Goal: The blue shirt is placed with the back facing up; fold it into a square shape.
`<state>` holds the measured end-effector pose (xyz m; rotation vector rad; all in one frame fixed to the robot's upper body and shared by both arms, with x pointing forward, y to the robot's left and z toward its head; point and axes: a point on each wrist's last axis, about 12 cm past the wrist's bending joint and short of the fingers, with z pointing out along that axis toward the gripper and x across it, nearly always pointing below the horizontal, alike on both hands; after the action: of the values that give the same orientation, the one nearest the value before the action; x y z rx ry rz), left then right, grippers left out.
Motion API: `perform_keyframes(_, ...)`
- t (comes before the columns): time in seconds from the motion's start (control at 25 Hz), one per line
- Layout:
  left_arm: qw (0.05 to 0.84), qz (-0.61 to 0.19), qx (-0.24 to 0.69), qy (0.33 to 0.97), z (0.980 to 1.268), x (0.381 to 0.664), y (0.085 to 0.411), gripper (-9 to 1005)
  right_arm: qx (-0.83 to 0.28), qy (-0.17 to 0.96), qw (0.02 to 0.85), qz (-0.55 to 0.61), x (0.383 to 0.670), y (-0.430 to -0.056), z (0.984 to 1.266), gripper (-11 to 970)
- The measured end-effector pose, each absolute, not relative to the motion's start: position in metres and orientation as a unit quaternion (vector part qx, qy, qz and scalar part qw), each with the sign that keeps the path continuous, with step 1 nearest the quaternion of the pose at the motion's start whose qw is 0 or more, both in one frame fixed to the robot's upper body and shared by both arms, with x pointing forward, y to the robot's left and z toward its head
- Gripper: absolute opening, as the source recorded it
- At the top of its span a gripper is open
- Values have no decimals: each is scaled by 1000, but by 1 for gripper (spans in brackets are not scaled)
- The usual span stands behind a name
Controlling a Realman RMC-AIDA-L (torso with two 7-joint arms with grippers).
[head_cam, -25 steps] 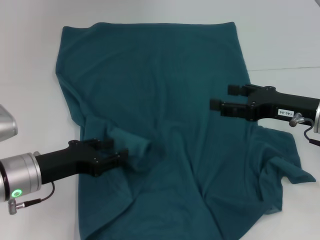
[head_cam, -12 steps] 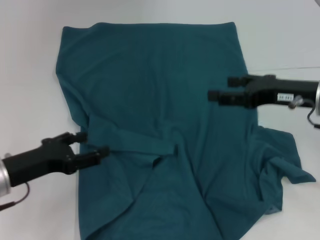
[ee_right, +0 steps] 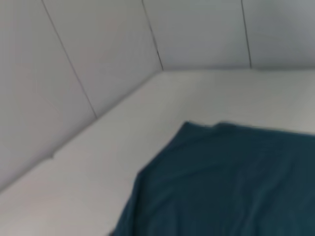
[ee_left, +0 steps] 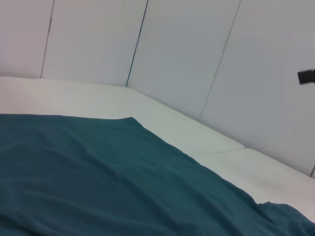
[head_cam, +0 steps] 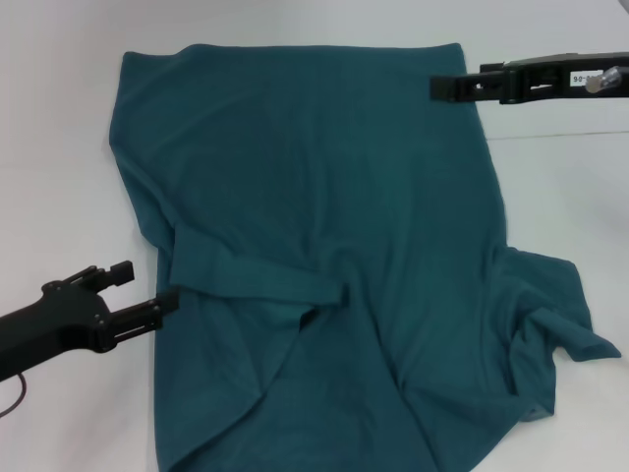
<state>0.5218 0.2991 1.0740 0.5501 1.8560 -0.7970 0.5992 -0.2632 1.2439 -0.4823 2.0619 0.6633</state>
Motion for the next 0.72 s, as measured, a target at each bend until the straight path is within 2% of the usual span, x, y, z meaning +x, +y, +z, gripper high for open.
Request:
perform_keyframes(0.56,512,-344,207,760,1076,519,302,873,-206,933,282,81,597,-261,1209,917)
perform_keyframes(0.72,511,-344,206,760,1077,520,302,874,-204,944,251,60,592,-257,1201,916)
